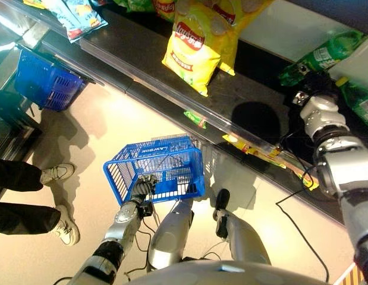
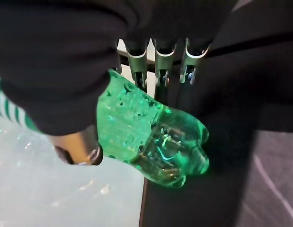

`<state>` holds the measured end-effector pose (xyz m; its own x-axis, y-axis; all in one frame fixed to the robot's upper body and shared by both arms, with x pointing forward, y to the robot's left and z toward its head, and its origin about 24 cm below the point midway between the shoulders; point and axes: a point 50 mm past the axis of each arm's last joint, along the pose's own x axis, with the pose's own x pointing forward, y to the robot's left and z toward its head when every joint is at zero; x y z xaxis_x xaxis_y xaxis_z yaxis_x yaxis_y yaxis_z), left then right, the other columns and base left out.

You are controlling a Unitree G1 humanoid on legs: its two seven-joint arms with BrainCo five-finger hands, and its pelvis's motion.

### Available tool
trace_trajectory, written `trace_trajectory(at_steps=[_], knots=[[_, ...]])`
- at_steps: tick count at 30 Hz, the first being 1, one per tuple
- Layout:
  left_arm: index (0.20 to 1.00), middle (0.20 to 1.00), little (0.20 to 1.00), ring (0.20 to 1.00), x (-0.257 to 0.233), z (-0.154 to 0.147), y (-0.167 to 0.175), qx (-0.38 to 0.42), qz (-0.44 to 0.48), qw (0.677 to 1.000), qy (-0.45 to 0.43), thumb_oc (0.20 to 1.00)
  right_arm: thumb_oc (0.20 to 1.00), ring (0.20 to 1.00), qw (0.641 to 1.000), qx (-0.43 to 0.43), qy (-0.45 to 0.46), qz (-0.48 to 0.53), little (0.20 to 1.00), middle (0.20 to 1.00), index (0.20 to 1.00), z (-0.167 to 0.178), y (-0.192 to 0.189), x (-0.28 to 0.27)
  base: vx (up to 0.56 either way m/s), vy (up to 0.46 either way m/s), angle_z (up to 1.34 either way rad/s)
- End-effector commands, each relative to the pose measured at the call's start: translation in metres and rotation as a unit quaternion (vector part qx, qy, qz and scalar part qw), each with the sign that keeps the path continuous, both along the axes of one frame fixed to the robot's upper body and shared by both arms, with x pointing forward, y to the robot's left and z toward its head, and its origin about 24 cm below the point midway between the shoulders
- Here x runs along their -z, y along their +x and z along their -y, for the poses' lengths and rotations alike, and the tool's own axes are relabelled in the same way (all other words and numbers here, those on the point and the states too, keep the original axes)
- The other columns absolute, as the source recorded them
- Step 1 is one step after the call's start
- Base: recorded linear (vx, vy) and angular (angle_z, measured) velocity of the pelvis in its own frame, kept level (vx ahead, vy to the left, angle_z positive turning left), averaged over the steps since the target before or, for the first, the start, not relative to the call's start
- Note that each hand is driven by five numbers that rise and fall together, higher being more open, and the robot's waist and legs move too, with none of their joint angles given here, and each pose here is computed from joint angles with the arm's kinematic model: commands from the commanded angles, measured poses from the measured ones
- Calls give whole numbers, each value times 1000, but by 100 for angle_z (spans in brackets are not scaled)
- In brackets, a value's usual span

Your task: Pick up the snacks into the basket

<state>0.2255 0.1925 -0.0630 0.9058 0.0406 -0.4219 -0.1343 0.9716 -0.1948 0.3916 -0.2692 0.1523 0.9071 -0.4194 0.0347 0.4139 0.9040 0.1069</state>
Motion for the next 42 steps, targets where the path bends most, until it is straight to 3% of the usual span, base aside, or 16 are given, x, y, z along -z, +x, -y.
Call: trace_trajectory(at_steps=[1, 7, 12, 17, 24, 35, 39, 42], knots=[[200, 200, 200, 200, -26, -18, 3, -64, 80, 995, -22, 200, 200, 200, 992, -17, -70, 106, 200, 200, 200, -18, -11, -20, 7, 38, -5], [200, 200, 200, 200, -60, -37, 9, -164, 168, 969, -75, 200, 200, 200, 979, -73, -133, 138, 200, 200, 200, -46, -60, 16, 40, 61, -8], [200, 200, 200, 200, -96, -56, 11, -192, 249, 948, -58, 200, 200, 200, 963, -129, -195, 132, 200, 200, 200, -51, -104, 36, 47, 139, -29], [200, 200, 200, 200, -121, -70, 11, -212, 304, 928, -38, 200, 200, 200, 951, -187, -213, 126, 200, 200, 200, -70, -118, 47, -50, 134, -62], [200, 200, 200, 200, -141, -79, -1, -185, 335, 923, 36, 200, 200, 200, 935, -266, -211, 102, 200, 200, 200, -88, -133, 65, -143, -13, -46], [200, 200, 200, 200, -146, -77, -12, -192, 348, 917, 32, 200, 200, 200, 912, -288, -263, 127, 200, 200, 200, -92, -131, 49, -210, -144, -6], [200, 200, 200, 200, -139, -57, -9, -102, 335, 937, -6, 200, 200, 200, 919, -252, -278, 118, 200, 200, 200, -71, -133, 46, -438, -119, 38], [200, 200, 200, 200, -138, -59, -18, -64, 326, 943, 2, 200, 200, 200, 917, -266, -273, 114, 200, 200, 200, -70, -136, 47, -212, -17, 24]])
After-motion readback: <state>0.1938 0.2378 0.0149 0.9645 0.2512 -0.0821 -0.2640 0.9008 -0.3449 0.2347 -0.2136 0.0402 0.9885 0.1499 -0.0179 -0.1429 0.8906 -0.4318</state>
